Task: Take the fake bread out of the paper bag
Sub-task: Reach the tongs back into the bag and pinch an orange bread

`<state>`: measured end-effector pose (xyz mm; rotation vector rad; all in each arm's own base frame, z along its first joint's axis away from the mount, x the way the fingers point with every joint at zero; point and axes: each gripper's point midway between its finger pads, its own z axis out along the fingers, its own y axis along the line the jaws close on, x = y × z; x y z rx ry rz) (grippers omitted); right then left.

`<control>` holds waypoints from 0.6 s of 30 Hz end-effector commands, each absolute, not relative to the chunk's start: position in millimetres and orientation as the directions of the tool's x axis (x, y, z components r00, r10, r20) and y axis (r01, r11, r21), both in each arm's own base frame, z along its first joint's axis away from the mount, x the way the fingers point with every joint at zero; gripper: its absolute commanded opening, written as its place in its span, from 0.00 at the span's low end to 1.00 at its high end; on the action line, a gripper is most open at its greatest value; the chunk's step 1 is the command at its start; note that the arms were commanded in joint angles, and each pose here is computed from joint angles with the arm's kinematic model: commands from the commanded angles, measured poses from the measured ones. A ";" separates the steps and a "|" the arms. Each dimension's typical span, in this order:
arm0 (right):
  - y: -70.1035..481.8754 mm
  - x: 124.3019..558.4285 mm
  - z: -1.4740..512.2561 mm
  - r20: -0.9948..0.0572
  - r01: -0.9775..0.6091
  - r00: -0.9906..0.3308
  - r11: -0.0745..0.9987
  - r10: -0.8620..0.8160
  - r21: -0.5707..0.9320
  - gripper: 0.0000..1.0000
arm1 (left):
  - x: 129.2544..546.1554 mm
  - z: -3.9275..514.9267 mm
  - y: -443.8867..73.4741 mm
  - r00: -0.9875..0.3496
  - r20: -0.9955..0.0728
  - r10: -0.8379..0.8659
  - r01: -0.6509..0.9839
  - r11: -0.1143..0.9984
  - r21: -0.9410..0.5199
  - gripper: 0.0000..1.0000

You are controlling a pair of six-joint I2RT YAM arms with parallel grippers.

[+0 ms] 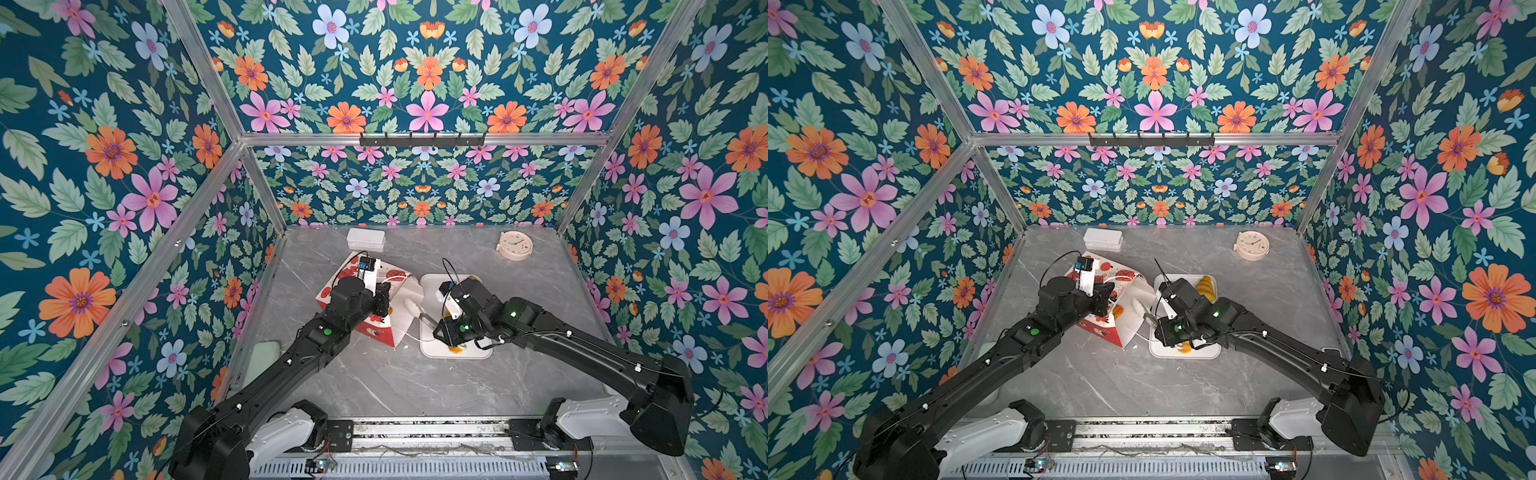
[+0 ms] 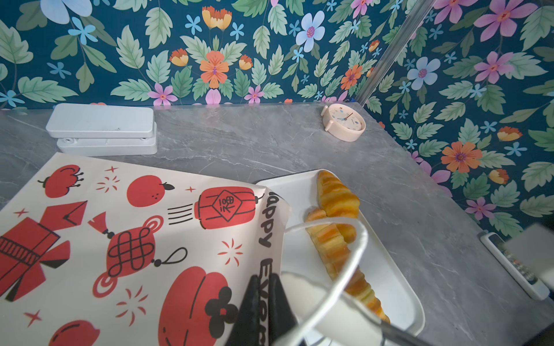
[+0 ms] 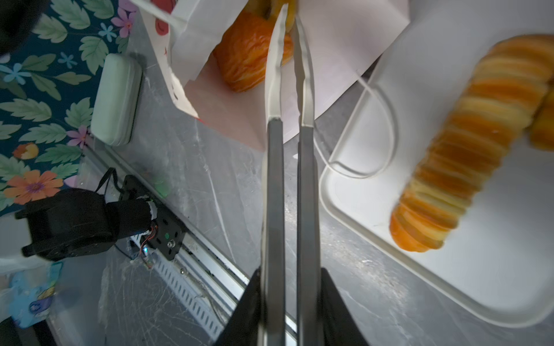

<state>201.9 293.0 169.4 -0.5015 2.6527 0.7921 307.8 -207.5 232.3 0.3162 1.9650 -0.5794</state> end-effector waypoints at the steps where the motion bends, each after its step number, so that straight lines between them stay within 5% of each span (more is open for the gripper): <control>1: 323.0 207.5 175.1 -0.432 -0.429 -0.881 0.708 -0.192 0.561 0.34 | 305.8 237.2 -206.1 -0.445 -0.895 -0.010 0.467 0.851 -0.242 0.08; 8: 335.2 220.5 160.5 -0.456 -0.439 -0.871 0.709 -0.184 0.552 0.43 | 304.2 244.9 -205.6 -0.455 -0.890 -0.010 0.466 0.850 -0.247 0.08; 18: 345.0 228.3 143.7 -0.440 -0.451 -0.871 0.709 -0.217 0.543 0.44 | 298.0 254.7 -198.7 -0.439 -0.898 -0.036 0.455 0.852 -0.257 0.09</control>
